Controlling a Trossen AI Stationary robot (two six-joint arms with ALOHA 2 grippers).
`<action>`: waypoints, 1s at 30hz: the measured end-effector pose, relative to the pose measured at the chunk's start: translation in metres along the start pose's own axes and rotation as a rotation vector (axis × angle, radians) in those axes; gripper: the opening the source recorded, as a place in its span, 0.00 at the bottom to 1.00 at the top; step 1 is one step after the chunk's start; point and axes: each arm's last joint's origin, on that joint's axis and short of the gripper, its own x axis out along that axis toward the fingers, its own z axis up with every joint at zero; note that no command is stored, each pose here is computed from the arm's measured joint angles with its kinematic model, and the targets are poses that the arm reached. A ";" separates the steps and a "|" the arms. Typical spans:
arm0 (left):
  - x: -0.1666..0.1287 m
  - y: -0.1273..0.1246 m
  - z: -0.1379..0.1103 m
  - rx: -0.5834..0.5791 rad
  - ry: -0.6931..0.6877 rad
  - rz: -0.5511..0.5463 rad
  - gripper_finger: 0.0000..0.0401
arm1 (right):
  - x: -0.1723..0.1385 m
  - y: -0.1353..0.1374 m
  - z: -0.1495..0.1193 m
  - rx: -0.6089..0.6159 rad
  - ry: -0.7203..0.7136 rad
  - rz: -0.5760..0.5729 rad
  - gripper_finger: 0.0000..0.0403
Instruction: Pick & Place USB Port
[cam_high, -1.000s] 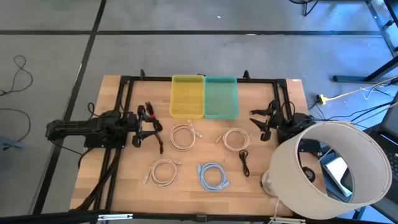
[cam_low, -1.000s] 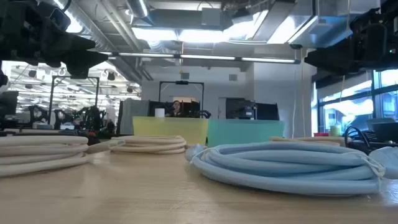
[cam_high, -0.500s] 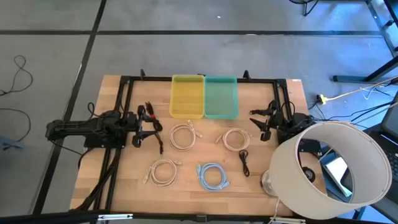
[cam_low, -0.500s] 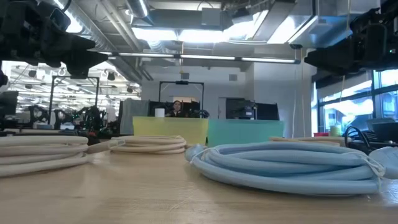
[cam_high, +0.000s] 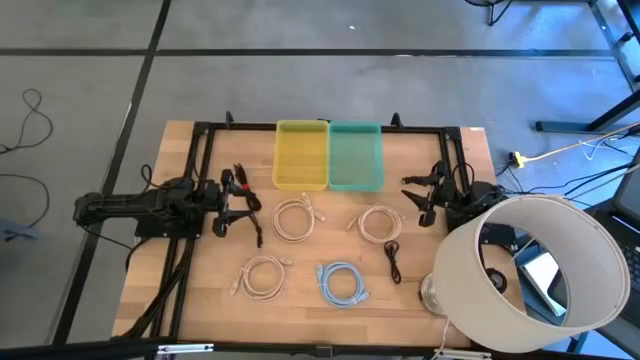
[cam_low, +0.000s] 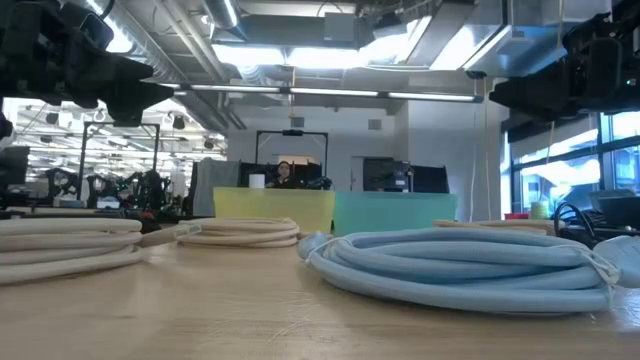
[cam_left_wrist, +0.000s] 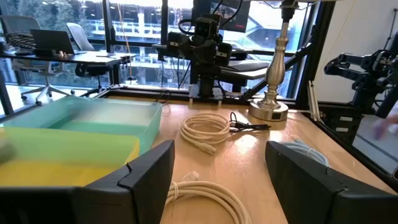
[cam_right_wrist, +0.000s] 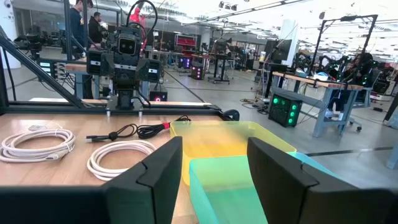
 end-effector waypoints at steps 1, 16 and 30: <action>0.000 0.000 0.000 0.000 0.000 0.000 0.61 | 0.000 0.000 0.000 0.000 0.000 0.000 0.46; 0.000 0.000 0.000 0.000 -0.001 0.009 0.61 | 0.000 0.000 0.000 0.000 0.000 0.000 0.46; -0.002 0.004 0.015 0.108 -0.155 0.164 0.61 | 0.000 0.004 0.004 0.027 -0.053 0.163 0.46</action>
